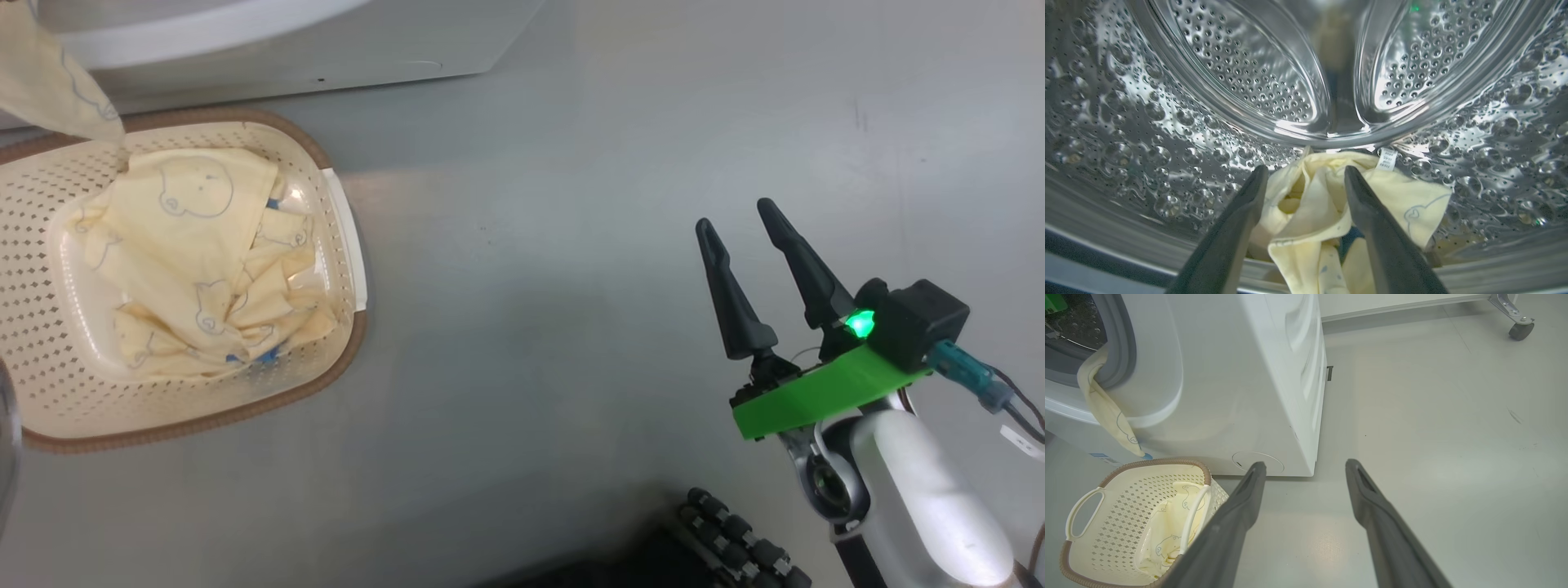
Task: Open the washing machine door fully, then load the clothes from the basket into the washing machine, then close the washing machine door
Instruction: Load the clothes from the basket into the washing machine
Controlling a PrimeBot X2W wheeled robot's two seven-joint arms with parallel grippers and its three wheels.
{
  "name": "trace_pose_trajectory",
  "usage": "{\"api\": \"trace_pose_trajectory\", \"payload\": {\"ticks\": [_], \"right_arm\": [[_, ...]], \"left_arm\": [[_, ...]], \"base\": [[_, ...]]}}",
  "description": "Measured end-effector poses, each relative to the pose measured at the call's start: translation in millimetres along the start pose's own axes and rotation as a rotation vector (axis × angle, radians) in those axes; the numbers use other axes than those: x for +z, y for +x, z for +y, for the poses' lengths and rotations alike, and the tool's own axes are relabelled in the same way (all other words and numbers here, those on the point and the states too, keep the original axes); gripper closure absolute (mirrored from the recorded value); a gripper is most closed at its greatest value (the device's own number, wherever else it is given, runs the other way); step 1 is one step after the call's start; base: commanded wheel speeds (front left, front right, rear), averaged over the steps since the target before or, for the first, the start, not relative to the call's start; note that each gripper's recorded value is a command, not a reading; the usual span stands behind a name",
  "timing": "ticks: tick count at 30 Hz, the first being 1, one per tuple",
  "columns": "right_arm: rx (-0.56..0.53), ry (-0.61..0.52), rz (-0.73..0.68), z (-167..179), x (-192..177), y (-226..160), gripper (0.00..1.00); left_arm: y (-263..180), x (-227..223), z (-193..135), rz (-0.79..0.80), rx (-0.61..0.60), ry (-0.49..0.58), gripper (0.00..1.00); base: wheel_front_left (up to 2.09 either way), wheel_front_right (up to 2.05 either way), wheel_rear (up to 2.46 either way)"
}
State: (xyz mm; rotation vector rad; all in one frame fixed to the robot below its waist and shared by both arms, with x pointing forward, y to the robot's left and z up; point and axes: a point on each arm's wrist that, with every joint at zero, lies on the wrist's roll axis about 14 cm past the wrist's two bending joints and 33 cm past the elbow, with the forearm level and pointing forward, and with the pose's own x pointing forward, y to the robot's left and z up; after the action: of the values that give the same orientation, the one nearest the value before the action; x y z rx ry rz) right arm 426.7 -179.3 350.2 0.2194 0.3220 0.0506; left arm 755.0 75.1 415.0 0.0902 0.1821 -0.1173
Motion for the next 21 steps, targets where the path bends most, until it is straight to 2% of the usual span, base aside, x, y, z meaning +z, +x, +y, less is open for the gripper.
{"api": "trace_pose_trajectory", "payload": {"ticks": [14, 21], "right_arm": [[0.033, 0.011, -0.022, 9.6, 5.0, 8.4, 0.00], [0.046, 0.012, -0.069, 13.5, 20.9, 11.9, 0.00]], "left_arm": [[-16.9, 3.3, -8.3, 0.037, -0.005, -0.056, 0.00], [-37.4, 11.0, -10.3, 0.024, -0.011, -0.077, 0.00]], "base": [[0.00, 0.00, 0.00], [0.00, 0.00, 0.00]]}}
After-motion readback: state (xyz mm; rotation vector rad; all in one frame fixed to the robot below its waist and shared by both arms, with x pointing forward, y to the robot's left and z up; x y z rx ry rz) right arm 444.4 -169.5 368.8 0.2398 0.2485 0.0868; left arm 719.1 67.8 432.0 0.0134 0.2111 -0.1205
